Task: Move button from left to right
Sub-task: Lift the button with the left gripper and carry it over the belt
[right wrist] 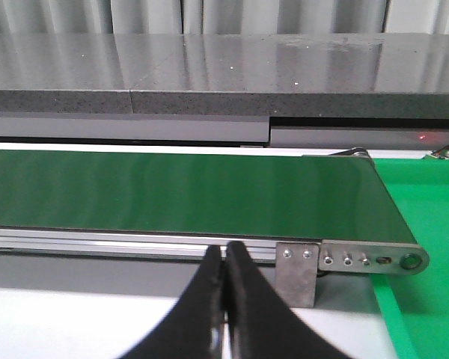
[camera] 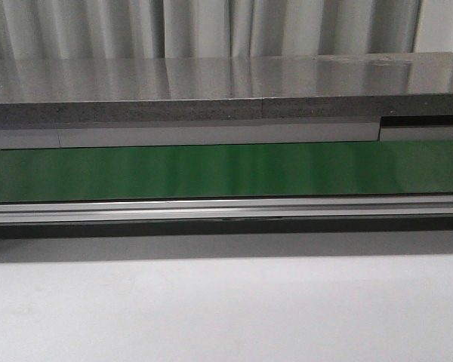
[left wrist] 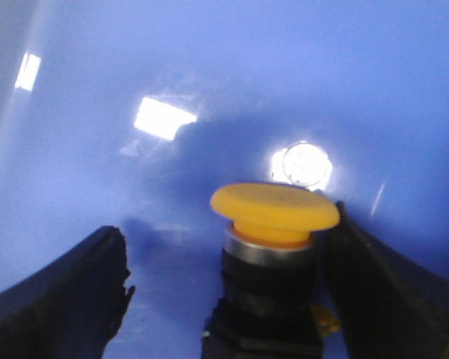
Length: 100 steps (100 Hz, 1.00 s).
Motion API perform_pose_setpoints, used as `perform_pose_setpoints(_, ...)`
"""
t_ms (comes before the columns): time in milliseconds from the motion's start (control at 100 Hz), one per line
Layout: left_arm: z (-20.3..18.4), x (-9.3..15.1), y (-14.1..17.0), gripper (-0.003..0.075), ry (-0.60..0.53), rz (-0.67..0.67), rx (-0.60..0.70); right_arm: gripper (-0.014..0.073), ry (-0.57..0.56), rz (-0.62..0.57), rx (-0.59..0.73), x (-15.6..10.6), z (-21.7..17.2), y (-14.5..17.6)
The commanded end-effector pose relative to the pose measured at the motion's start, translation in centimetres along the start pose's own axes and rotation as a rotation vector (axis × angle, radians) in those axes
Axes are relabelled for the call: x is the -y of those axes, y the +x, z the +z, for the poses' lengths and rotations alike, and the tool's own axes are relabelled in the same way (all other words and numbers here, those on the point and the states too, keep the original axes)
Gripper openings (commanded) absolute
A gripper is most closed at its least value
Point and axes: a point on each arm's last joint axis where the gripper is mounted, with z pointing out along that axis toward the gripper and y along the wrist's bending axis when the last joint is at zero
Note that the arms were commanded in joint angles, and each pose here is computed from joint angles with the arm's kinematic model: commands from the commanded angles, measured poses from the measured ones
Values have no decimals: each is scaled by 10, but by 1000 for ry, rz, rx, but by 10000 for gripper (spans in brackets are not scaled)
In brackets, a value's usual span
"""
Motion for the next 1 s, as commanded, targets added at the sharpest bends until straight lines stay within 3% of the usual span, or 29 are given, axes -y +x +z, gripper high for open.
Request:
perform_pose_setpoints(0,-20,0,-11,475,4,-7,79,-67,14,-12,121,1,-3,-14)
perform_pose_setpoints(540,-20,0,-11,-13,4,-7,79,-67,14,-12,121,1,-3,-14)
perform_pose_setpoints(750,-39,-1,-14,-20,4,-9,118,-67,14,-12,121,1,-3,-14)
perform_pose_setpoints(990,-92,2,-22,-20,13,-10,191,-67,14,-12,121,1,-3,-14)
